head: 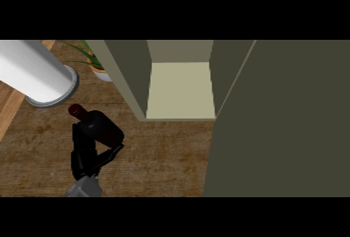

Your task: Pick up the wine, place it into the cabinet and close the cabinet

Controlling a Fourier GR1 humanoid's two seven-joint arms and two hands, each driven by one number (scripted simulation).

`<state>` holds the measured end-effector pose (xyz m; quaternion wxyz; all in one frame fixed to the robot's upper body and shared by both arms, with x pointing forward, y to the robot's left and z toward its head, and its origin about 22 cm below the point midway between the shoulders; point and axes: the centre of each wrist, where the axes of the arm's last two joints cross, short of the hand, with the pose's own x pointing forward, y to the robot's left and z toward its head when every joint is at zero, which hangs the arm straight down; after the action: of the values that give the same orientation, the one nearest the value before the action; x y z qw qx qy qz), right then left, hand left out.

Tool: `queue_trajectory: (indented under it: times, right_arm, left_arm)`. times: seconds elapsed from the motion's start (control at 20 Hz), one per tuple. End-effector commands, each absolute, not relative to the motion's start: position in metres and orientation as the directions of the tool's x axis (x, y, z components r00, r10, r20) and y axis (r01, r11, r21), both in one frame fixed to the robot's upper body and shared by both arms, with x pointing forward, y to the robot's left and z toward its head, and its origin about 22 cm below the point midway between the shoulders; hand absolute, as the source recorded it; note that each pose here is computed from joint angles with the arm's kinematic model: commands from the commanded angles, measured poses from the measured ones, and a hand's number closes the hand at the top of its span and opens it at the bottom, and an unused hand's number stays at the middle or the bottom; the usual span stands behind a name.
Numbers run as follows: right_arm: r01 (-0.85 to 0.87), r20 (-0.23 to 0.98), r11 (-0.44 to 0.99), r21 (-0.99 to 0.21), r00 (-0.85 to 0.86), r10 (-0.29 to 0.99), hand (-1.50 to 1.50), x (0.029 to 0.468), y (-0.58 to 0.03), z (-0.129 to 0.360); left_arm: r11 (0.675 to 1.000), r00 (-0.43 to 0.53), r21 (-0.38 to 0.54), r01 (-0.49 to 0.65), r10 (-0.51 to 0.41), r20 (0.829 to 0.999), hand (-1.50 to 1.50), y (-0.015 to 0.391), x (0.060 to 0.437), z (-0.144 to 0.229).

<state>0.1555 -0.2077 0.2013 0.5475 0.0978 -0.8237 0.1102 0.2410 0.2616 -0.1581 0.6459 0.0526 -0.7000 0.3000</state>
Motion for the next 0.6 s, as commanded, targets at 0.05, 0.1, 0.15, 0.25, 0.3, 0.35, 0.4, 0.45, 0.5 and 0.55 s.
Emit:
queue_trajectory:
  times: [0.05,0.1,0.15,0.25,0.3,0.35,0.4,0.45,0.5,0.55]
  right_arm:
    - [-0.302,0.911,0.952,-0.058,-0.406,-0.073,-1.50,0.144,-0.215,0.223]
    - [-0.311,0.911,0.950,-0.036,-0.400,-0.096,-1.50,0.130,-0.205,0.219]
    - [-0.299,0.914,0.952,-0.066,-0.402,-0.063,-1.50,0.144,-0.210,0.221]
    - [-0.307,0.908,0.950,-0.051,-0.410,-0.084,-1.50,0.136,-0.223,0.208]
    - [-0.315,0.911,0.946,-0.076,-0.408,-0.062,-1.50,0.141,-0.215,0.215]
    - [-0.321,0.918,0.945,-0.071,-0.392,-0.064,-1.50,0.139,-0.212,0.217]
    - [-0.338,0.923,0.939,-0.059,-0.378,-0.078,-1.50,0.140,-0.209,0.207]
    - [-0.328,0.916,0.942,-0.064,-0.394,-0.075,-1.50,0.131,-0.212,0.215]
    - [-0.333,0.919,0.941,-0.059,-0.385,-0.079,-1.50,0.146,-0.210,0.219]
    - [-0.349,0.919,0.936,-0.046,-0.382,-0.097,-1.50,0.137,-0.210,0.222]
  left_arm:
    - [0.817,-0.169,-0.376,-0.438,0.336,0.927,-1.50,0.264,0.246,-0.160]
    - [0.818,-0.183,-0.364,-0.445,0.315,0.931,-1.50,0.252,0.238,-0.168]
    - [0.821,-0.193,-0.370,-0.435,0.317,0.929,-1.50,0.256,0.248,-0.164]
    - [0.823,-0.202,-0.351,-0.447,0.289,0.936,-1.50,0.250,0.272,-0.149]
    - [0.816,-0.227,-0.358,-0.454,0.283,0.932,-1.50,0.256,0.274,-0.146]
    - [0.818,-0.210,-0.348,-0.458,0.280,0.937,-1.50,0.253,0.272,-0.149]
    - [0.808,-0.237,-0.350,-0.474,0.266,0.934,-1.50,0.255,0.271,-0.152]
    - [0.808,-0.222,-0.337,-0.483,0.260,0.940,-1.50,0.254,0.276,-0.148]
    - [0.803,-0.236,-0.346,-0.486,0.261,0.936,-1.50,0.251,0.278,-0.147]
    - [0.784,-0.250,-0.376,-0.494,0.286,0.925,1.50,0.257,0.255,-0.161]
